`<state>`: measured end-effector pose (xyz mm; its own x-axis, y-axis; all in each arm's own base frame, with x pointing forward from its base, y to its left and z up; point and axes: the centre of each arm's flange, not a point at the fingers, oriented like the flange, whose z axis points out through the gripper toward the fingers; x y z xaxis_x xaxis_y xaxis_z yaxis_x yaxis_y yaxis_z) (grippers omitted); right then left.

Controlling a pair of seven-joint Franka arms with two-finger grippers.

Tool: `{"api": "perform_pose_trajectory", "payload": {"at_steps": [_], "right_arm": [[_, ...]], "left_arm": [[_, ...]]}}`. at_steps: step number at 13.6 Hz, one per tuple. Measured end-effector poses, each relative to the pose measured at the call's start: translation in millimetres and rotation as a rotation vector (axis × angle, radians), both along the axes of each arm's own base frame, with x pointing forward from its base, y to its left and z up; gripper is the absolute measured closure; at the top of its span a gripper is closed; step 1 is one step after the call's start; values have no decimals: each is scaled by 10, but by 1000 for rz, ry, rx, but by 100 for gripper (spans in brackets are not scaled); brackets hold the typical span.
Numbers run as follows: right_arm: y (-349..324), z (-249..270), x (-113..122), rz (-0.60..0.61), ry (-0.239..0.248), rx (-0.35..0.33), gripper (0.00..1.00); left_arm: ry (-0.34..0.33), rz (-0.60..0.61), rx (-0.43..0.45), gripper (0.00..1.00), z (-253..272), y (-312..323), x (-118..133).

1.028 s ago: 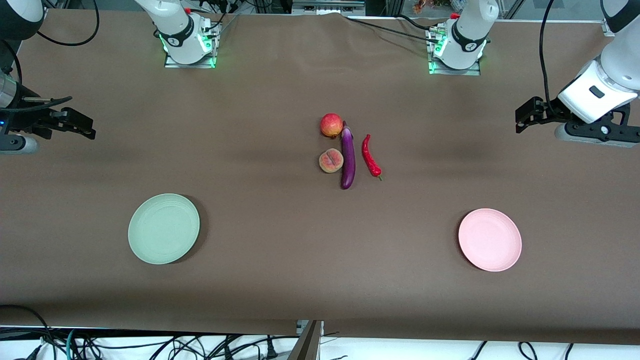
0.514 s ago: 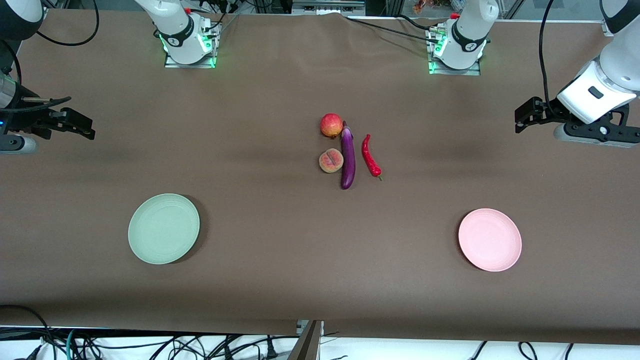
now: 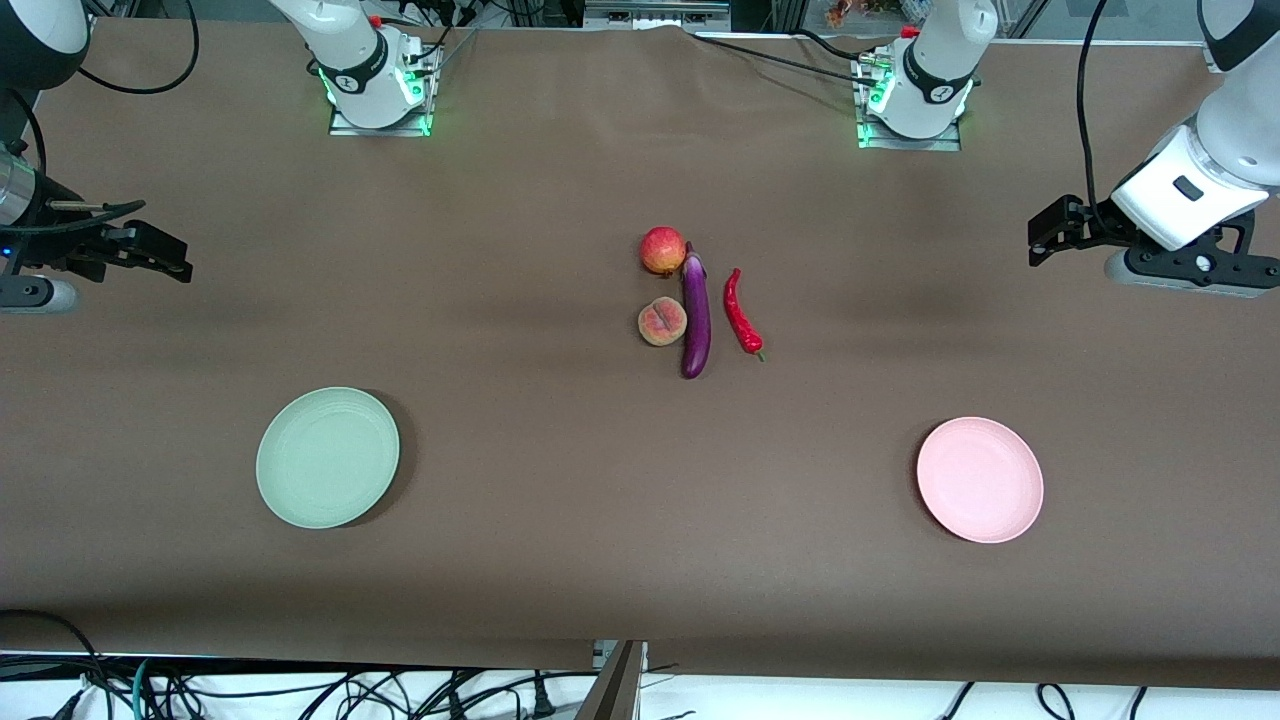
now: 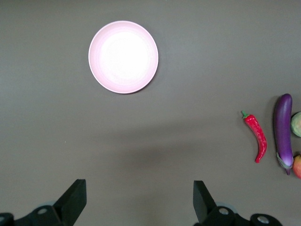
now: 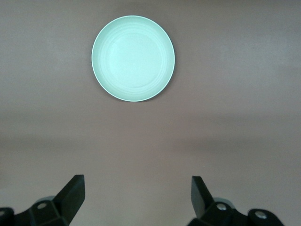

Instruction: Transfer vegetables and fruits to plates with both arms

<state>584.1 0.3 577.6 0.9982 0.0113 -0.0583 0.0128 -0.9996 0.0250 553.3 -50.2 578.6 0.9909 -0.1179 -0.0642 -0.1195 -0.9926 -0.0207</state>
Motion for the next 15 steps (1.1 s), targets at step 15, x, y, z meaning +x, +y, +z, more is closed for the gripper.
{"api": "perform_pose_trajectory", "payload": {"at_steps": [15], "right_arm": [[349,-416,104,64,98,6,0]], "left_arm": [[229,113,-60,0,-1449,-652,644]]}}
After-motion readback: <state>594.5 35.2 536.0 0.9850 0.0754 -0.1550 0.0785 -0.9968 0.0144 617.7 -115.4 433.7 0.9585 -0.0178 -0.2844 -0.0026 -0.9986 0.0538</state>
